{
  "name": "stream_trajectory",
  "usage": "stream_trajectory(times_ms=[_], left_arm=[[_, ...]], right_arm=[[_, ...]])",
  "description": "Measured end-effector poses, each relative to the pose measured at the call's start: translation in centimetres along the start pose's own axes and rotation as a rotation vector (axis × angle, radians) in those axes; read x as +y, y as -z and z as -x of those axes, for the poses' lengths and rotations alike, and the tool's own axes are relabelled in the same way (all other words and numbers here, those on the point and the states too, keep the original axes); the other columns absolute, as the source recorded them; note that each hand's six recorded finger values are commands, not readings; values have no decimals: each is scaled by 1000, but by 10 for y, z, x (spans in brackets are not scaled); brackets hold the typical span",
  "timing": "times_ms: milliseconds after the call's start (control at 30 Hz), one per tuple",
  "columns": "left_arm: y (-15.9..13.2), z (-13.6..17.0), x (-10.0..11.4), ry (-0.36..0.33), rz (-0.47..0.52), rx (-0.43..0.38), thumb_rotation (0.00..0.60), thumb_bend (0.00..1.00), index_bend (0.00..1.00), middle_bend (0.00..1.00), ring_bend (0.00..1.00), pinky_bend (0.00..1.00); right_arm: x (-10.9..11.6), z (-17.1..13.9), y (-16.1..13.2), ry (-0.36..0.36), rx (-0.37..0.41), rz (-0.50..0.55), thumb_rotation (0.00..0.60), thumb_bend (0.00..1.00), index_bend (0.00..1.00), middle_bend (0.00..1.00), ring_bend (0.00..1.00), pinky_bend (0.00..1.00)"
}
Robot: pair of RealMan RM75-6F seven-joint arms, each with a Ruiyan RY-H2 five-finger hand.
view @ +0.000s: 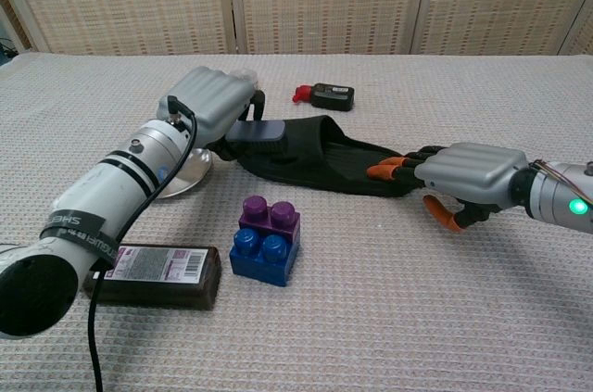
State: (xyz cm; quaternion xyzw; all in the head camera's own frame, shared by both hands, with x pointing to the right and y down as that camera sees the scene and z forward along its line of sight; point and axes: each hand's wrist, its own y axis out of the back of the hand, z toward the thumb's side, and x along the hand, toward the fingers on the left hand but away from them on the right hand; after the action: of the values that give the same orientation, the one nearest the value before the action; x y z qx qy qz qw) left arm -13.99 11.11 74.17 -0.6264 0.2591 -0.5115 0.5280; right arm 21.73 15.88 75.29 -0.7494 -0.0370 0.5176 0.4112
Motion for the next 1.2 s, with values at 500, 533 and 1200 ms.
stream_trajectory(times_ms=[500,533,1200], left_arm=[[-16,9,9,-23,59,-49,600,372,525,528,909,1000],[-18,10,10,-24,64,-54,600,372,524,527,909,1000],[-2,5,-3,-12,0,-11,600,375,524,526,907,1000]], right_arm=[[-4,1,0,-19,0,-2,600,799,0,0,0,0],[-4,1,0,-20,0,-1,600,798,0,0,0,0],[-2,-4,2,-32,-2,-8,600,798,0,0,0,0]])
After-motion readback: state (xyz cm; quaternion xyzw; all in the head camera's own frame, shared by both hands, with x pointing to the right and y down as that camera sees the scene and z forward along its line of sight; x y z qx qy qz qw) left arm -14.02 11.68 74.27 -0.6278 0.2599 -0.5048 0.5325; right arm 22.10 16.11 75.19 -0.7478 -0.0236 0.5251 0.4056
